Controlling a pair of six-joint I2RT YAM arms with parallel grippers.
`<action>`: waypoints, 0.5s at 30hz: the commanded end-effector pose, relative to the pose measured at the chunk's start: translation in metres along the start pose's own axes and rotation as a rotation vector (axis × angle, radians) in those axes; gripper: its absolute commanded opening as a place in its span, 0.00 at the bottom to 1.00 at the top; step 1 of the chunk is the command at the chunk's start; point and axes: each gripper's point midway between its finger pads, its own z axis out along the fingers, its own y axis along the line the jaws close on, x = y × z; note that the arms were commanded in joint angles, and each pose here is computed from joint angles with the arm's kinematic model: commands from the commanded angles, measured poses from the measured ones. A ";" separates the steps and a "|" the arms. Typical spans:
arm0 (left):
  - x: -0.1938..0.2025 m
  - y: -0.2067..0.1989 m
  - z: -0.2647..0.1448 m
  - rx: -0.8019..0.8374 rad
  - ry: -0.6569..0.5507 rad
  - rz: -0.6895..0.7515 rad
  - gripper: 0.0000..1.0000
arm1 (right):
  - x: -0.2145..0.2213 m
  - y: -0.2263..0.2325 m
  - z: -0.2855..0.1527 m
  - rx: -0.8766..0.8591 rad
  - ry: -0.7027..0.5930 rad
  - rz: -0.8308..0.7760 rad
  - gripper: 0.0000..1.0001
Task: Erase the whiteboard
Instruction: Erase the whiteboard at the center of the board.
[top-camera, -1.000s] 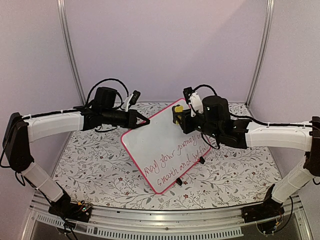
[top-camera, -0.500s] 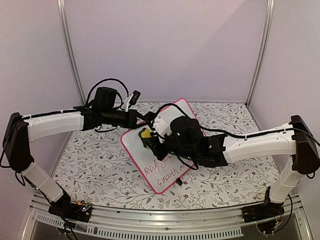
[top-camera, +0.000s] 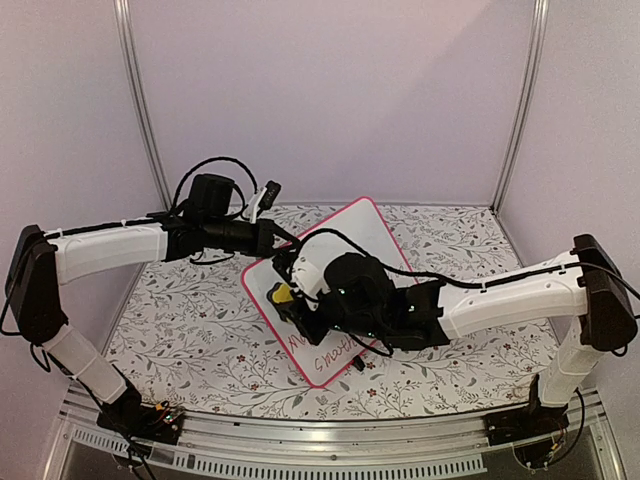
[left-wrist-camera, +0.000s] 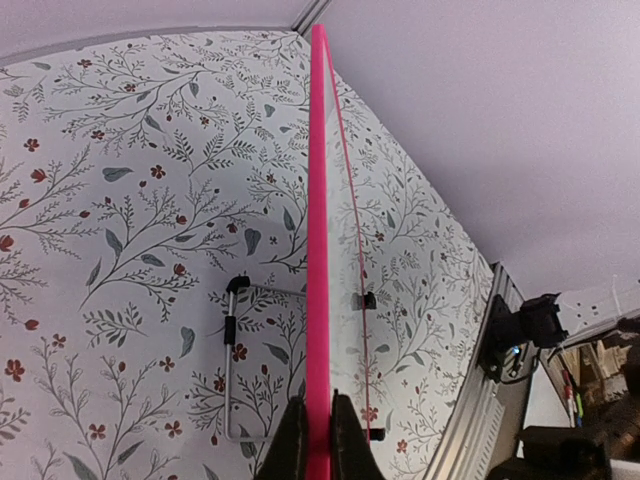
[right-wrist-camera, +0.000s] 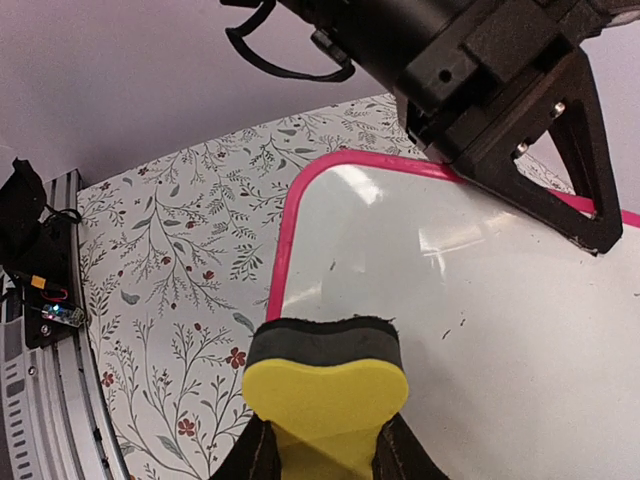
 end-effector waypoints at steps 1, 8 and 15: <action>0.033 0.013 0.011 -0.050 0.104 0.047 0.00 | 0.023 0.012 0.008 -0.030 0.078 0.020 0.28; 0.033 0.013 0.012 -0.048 0.106 0.046 0.00 | 0.048 0.012 0.012 -0.013 0.175 0.048 0.28; 0.034 0.015 0.012 -0.052 0.107 0.046 0.00 | 0.069 0.015 0.013 0.027 0.271 0.061 0.28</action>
